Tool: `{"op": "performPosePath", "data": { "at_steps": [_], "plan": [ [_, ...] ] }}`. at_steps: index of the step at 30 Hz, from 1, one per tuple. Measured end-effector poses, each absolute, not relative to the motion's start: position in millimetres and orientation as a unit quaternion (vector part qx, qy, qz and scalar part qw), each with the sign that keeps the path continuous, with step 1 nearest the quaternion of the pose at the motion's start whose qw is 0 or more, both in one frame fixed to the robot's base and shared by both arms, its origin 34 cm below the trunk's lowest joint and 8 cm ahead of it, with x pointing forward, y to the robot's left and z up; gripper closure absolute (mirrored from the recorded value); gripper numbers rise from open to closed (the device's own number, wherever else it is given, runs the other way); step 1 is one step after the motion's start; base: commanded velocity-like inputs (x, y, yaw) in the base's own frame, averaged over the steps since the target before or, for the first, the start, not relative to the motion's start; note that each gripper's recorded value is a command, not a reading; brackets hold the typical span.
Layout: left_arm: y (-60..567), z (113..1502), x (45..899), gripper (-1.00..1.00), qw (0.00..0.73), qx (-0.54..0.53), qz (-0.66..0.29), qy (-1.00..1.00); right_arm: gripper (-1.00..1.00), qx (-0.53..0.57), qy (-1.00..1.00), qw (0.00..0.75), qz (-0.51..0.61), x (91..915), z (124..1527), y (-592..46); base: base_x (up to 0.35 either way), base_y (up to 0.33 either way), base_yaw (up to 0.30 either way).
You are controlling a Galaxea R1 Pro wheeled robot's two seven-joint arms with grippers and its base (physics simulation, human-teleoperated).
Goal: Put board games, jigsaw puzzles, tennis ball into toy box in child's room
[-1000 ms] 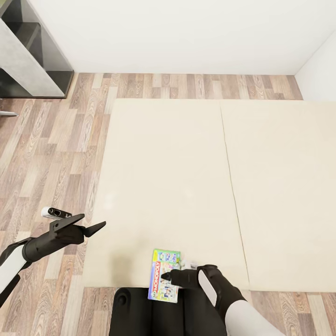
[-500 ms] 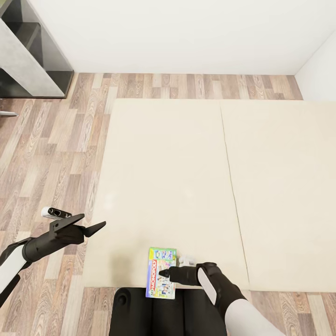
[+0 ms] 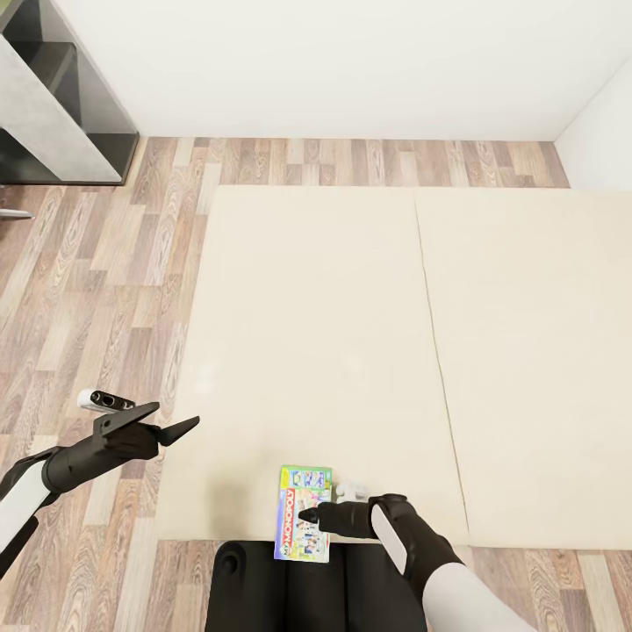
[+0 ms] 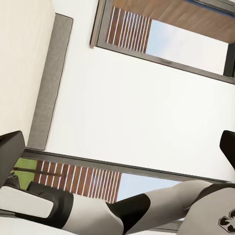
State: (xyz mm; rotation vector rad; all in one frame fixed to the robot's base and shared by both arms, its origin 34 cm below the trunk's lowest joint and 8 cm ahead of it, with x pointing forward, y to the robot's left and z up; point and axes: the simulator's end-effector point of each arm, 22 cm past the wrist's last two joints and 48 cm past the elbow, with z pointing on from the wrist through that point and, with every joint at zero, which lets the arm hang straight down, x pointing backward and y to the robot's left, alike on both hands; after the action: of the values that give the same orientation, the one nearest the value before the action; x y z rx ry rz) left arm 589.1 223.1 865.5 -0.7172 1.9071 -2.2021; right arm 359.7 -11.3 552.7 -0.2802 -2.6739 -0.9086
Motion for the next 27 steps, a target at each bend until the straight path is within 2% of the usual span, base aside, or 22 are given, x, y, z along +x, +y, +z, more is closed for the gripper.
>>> {"op": "performPosePath", "data": {
  "at_steps": [27],
  "plan": [
    [223,865,589,-1.0,0.071,-0.238,-0.732,0.635,-1.0,-0.082,-0.938,0.121,-0.313,370,549,-11,0.0,0.0,0.0]
  ]
}}
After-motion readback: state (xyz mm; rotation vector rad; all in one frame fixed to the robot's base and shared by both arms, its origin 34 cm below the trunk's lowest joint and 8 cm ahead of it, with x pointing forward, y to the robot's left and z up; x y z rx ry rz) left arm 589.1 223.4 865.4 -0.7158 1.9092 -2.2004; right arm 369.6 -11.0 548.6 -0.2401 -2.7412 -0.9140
